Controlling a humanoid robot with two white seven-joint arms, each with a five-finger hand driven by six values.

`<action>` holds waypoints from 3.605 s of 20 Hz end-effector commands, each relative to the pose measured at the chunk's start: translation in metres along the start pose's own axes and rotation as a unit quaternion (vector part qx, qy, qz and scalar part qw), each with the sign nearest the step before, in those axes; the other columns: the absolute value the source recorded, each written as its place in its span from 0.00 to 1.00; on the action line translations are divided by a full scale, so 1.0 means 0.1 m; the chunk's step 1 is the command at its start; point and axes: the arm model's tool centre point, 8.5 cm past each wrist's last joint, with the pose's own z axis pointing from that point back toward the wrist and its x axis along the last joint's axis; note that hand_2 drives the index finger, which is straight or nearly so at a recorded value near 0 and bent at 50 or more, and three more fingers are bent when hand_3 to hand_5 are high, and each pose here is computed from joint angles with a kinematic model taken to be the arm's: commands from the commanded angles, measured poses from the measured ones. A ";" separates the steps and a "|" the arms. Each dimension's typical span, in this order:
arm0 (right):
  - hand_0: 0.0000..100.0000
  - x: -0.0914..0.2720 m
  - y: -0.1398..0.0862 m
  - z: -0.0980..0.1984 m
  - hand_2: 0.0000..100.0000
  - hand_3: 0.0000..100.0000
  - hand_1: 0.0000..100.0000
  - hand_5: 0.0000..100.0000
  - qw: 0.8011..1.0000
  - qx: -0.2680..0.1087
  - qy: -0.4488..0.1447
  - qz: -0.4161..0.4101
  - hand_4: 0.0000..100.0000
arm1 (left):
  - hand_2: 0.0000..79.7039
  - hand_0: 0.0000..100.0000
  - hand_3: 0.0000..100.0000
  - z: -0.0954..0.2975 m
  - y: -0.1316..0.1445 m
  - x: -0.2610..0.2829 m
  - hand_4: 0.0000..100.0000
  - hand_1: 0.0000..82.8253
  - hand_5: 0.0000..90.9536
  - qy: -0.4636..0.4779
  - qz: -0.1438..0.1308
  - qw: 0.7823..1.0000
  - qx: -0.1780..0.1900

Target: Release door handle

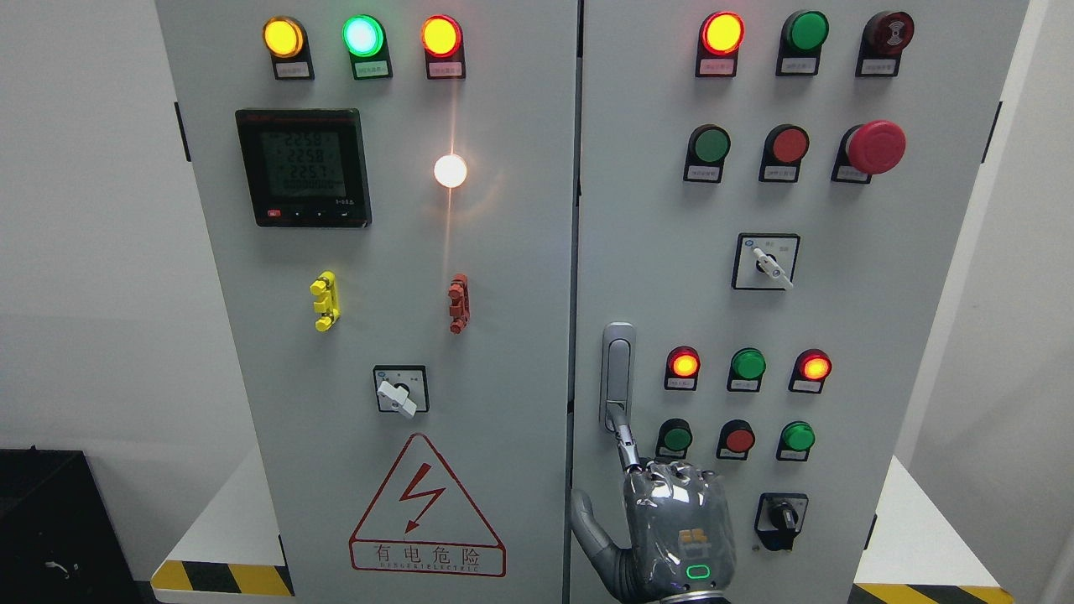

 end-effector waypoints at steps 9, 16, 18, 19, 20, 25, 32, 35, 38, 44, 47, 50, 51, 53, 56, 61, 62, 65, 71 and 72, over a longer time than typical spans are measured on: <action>0.49 -0.04 0.05 -0.02 0.00 0.92 0.19 0.96 1.000 0.007 0.006 0.004 0.92 | 0.00 0.12 0.00 0.01 0.00 -0.11 0.00 0.67 0.00 0.008 0.001 1.000 0.000; 0.49 -0.05 0.08 -0.01 0.00 0.93 0.19 0.96 1.000 0.012 0.006 0.004 0.92 | 0.00 0.12 0.00 0.01 0.00 -0.11 0.00 0.67 0.00 0.008 0.000 1.000 0.000; 0.49 -0.05 0.09 -0.01 0.00 0.93 0.19 0.96 1.000 0.015 0.006 0.004 0.92 | 0.00 0.12 0.00 0.01 0.00 -0.11 0.00 0.67 0.00 0.008 0.000 1.000 0.000; 0.49 -0.05 0.10 0.00 0.00 0.93 0.19 0.96 1.000 0.016 0.007 0.005 0.93 | 0.00 0.12 0.00 0.01 0.00 -0.11 0.00 0.67 0.00 0.008 0.001 1.000 0.000; 0.49 -0.05 0.10 0.00 0.00 0.93 0.19 0.96 1.000 0.016 0.007 0.004 0.93 | 0.00 0.12 0.00 0.01 0.00 -0.11 0.00 0.67 0.00 0.008 0.001 1.000 0.000; 0.50 -0.05 0.12 0.01 0.00 0.93 0.19 0.96 1.000 0.020 0.007 0.005 0.93 | 0.00 0.12 0.00 0.01 0.00 -0.11 0.00 0.67 0.00 0.008 0.001 1.000 0.000; 0.50 -0.04 0.16 0.02 0.00 0.94 0.19 0.97 1.000 0.025 0.007 0.004 0.93 | 0.00 0.12 0.00 0.01 0.00 -0.11 0.00 0.67 0.00 0.008 0.001 1.000 0.000; 0.50 -0.05 0.16 0.02 0.00 0.94 0.19 0.97 1.000 0.027 0.007 0.004 0.94 | 0.00 0.12 0.00 0.01 0.00 -0.11 0.00 0.67 0.00 0.008 0.001 1.000 0.000; 0.50 -0.05 0.17 0.02 0.00 0.95 0.19 0.97 1.000 0.027 0.007 0.005 0.94 | 0.00 0.12 0.00 0.01 0.00 -0.11 0.00 0.67 0.00 0.008 0.000 1.000 0.000; 0.50 -0.05 0.17 0.02 0.00 0.95 0.19 0.97 1.000 0.028 0.007 0.004 0.94 | 0.00 0.12 0.00 0.01 0.00 -0.11 0.00 0.67 0.00 0.008 0.000 1.000 0.000; 0.50 -0.04 0.17 0.03 0.00 0.95 0.19 0.97 1.000 0.028 0.006 0.005 0.94 | 0.00 0.12 0.00 0.01 0.00 -0.11 0.00 0.67 0.00 0.008 0.000 1.000 0.000; 0.49 -0.04 0.18 0.03 0.00 0.95 0.19 0.97 1.000 0.030 0.006 0.004 0.94 | 0.00 0.12 0.00 0.01 0.00 -0.11 0.00 0.67 0.00 0.008 0.000 1.000 0.000; 0.49 -0.04 0.19 0.03 0.00 0.95 0.19 0.97 1.000 0.031 0.006 0.004 0.94 | 0.00 0.12 0.00 0.01 0.00 -0.11 0.00 0.67 0.00 0.008 0.000 1.000 0.000; 0.49 -0.04 0.19 0.04 0.00 0.95 0.20 0.97 0.999 0.031 0.007 0.004 0.95 | 0.00 0.12 0.00 0.01 0.00 -0.11 0.00 0.67 0.00 0.008 0.001 1.000 0.000; 0.49 -0.04 0.21 0.06 0.00 0.96 0.20 0.98 0.999 0.034 0.006 0.005 0.95 | 0.00 0.12 0.00 0.01 0.00 -0.11 0.00 0.67 0.00 0.008 0.001 1.000 0.000; 0.49 -0.03 0.21 0.06 0.00 0.96 0.20 0.98 0.999 0.034 0.006 0.005 0.95 | 0.00 0.12 0.00 0.01 0.00 -0.11 0.00 0.67 0.00 0.008 0.000 1.000 0.000; 0.49 -0.03 0.21 0.06 0.00 0.96 0.20 0.98 0.999 0.034 0.006 0.005 0.95 | 0.00 0.12 0.00 0.01 0.00 -0.11 0.00 0.67 0.00 0.008 0.001 1.000 0.000; 0.49 -0.03 0.21 0.06 0.00 0.96 0.20 0.98 0.999 0.034 0.006 0.005 0.95 | 0.00 0.12 0.00 0.01 0.00 -0.11 0.00 0.67 0.00 0.008 0.001 1.000 0.000; 0.49 -0.03 0.21 0.06 0.00 0.96 0.20 0.98 0.999 0.034 0.006 0.005 0.95 | 0.00 0.12 0.00 0.01 0.00 -0.11 0.00 0.67 0.00 0.008 0.001 1.000 0.000; 0.49 -0.03 0.21 0.06 0.00 0.96 0.20 0.98 0.999 0.034 0.006 0.005 0.95 | 0.00 0.12 0.00 0.01 0.00 -0.11 0.00 0.67 0.00 0.008 0.001 1.000 0.000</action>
